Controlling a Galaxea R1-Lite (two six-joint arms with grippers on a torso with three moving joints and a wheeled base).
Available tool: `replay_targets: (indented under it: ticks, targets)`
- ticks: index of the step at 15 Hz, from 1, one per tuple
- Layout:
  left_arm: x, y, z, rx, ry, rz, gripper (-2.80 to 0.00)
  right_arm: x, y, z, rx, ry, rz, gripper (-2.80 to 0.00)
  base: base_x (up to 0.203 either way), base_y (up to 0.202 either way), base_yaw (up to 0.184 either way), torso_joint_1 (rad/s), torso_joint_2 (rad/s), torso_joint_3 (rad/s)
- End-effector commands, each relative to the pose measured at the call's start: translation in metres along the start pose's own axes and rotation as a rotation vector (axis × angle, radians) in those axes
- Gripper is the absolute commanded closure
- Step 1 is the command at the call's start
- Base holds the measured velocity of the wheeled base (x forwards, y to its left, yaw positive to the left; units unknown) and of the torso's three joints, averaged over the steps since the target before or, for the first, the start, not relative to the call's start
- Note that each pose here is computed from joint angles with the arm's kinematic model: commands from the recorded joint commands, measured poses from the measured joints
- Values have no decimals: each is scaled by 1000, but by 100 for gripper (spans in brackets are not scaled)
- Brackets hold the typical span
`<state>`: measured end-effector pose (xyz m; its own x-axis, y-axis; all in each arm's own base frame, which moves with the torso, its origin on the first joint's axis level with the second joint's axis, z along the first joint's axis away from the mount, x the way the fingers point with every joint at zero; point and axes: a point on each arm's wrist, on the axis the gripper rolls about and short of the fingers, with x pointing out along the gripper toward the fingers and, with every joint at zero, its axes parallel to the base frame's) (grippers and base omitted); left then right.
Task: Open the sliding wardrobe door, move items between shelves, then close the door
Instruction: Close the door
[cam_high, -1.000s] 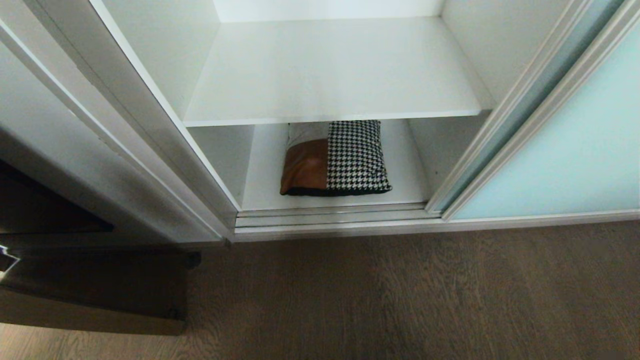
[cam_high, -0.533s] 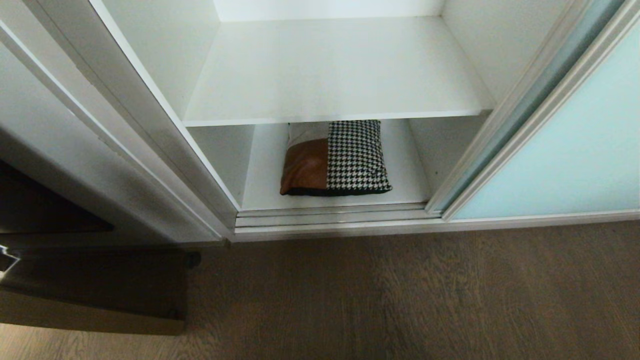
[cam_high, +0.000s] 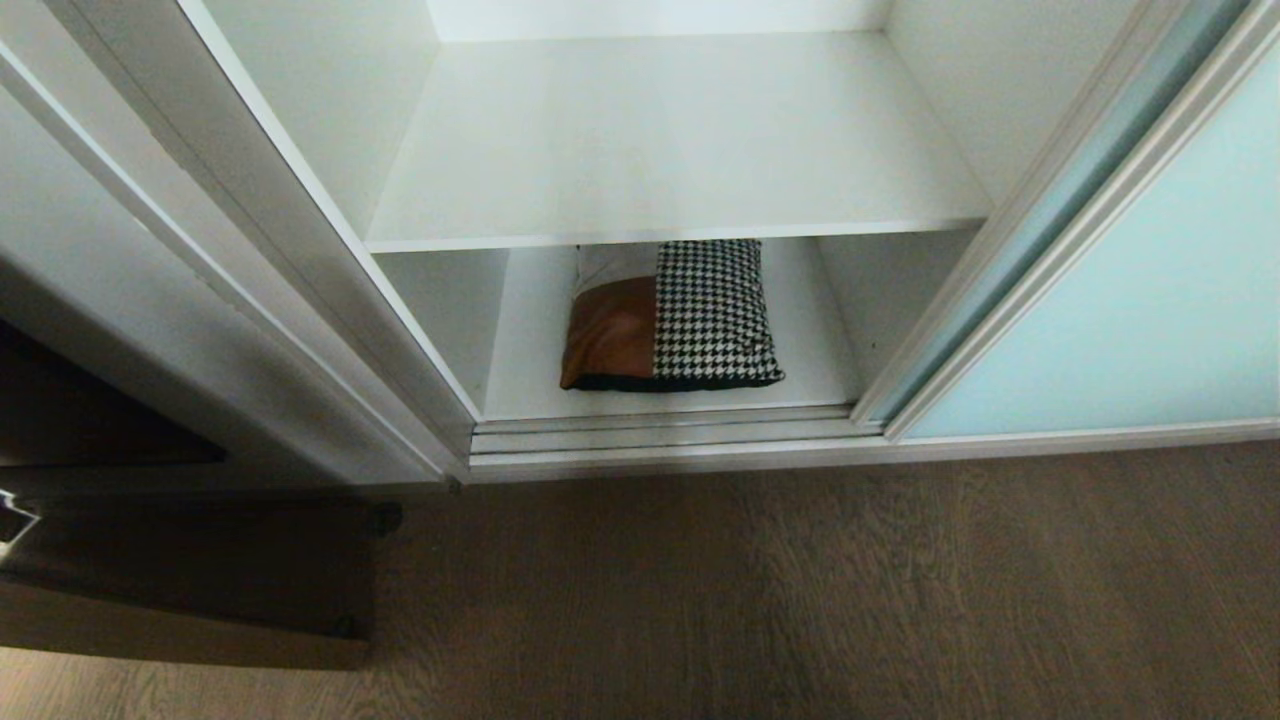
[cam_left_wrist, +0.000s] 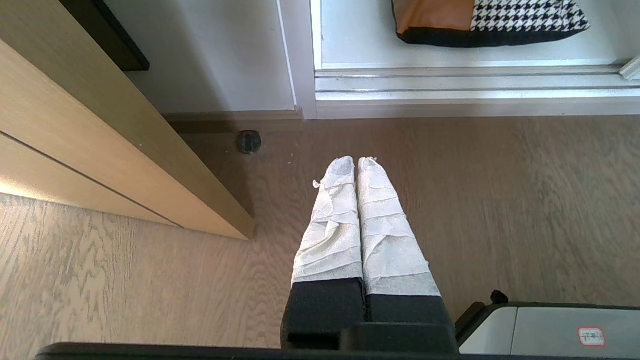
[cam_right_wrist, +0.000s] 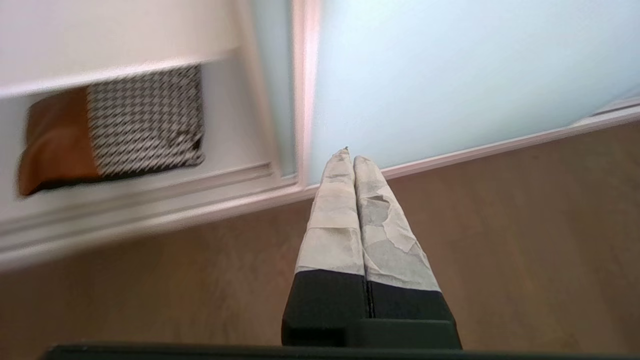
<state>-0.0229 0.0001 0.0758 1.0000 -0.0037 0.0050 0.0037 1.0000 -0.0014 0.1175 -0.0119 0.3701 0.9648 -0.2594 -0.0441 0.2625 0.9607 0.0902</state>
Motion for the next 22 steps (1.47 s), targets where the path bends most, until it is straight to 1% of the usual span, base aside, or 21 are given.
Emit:
replay_targets:
  ticks: [1,5,7,8,10,11,12,13,15,18,20,22]
  targets:
    - [0,0,0,0,0,1,0,12,-5,9,8,-10,-47,0,0,0,0,0,0,0]
    - [0,0,0,0,-1,1,0,44,-4,25,27,-19,-33,0,0,0,0,0,0,0]
    - [0,0,0,0,-1,1,0,59,-4,32,67,-54,8,0,0,0,0,0,0,0]
    - [0,0,0,0,-1,1,0,68,-8,33,75,-61,13,0,0,0,0,0,0,0]
    - [0,0,0,0,-1,1,0,82,-25,30,81,-42,3,0,0,0,0,0,0,0]
    - [0,0,0,0,-1,1,0,87,-34,28,84,-26,38,0,0,0,0,0,0,0]
    - [0,0,0,0,-1,1,0,90,-40,27,98,-8,92,0,0,0,0,0,0,0]
    - [0,0,0,0,0,1,0,92,-46,27,125,8,138,0,0,0,0,0,0,0]
    - [0,0,0,0,-1,1,0,101,-56,23,190,46,184,0,0,0,0,0,0,0]
    - [0,0,0,0,0,1,0,113,-59,13,284,116,272,0,0,0,0,0,0,0]
    - [0,0,0,0,-1,1,0,119,-64,11,345,145,309,0,0,0,0,0,0,0]
    - [0,0,0,0,-1,-1,0,130,-66,9,392,167,318,0,0,0,0,0,0,0]
